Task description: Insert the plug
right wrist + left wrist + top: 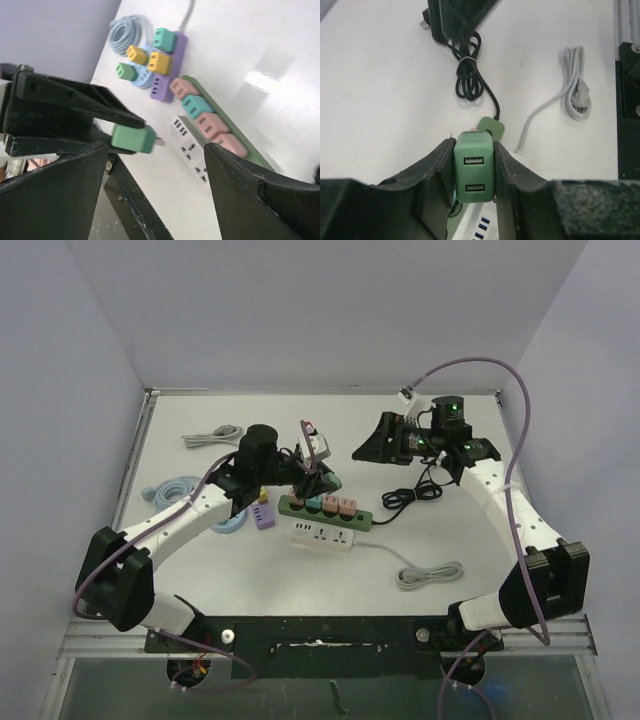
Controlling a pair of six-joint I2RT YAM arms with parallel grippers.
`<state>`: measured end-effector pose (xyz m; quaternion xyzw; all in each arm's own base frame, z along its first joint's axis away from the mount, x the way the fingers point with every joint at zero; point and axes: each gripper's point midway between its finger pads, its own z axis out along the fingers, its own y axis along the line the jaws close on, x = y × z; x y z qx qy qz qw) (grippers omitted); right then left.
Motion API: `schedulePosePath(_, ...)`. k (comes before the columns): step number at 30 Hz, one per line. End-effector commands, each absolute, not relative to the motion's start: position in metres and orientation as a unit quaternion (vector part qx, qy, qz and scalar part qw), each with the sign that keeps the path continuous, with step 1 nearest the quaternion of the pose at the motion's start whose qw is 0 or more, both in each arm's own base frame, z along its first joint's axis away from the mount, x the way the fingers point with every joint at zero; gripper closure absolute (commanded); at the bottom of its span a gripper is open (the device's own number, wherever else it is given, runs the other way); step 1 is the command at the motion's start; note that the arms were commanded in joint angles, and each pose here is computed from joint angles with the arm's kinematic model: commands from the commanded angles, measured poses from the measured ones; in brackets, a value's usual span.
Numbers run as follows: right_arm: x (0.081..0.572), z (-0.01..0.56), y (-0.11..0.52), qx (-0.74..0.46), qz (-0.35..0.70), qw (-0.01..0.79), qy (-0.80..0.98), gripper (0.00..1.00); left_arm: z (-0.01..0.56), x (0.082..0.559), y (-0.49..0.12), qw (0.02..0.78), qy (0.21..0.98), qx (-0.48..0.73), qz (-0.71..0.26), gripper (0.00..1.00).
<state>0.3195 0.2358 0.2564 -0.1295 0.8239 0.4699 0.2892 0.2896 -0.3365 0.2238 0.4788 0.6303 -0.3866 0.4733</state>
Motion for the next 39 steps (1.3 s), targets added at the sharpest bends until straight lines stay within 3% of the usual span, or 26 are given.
schedulePosePath(1,0.328,0.268,0.194,-0.064,0.426,0.367,0.824,0.20,0.219,0.252,-0.323,0.436,0.620,0.525,-0.386,0.89)
schedulePosePath(12,0.322,0.217,0.168,0.022,0.394,0.344,0.852,0.22,0.136,0.207,-0.320,0.286,0.587,0.667,-0.359,0.89)
schedulePosePath(39,0.326,0.192,0.147,0.048,0.367,0.332,0.868,0.22,0.076,0.231,-0.311,0.268,0.570,0.726,-0.278,0.90)
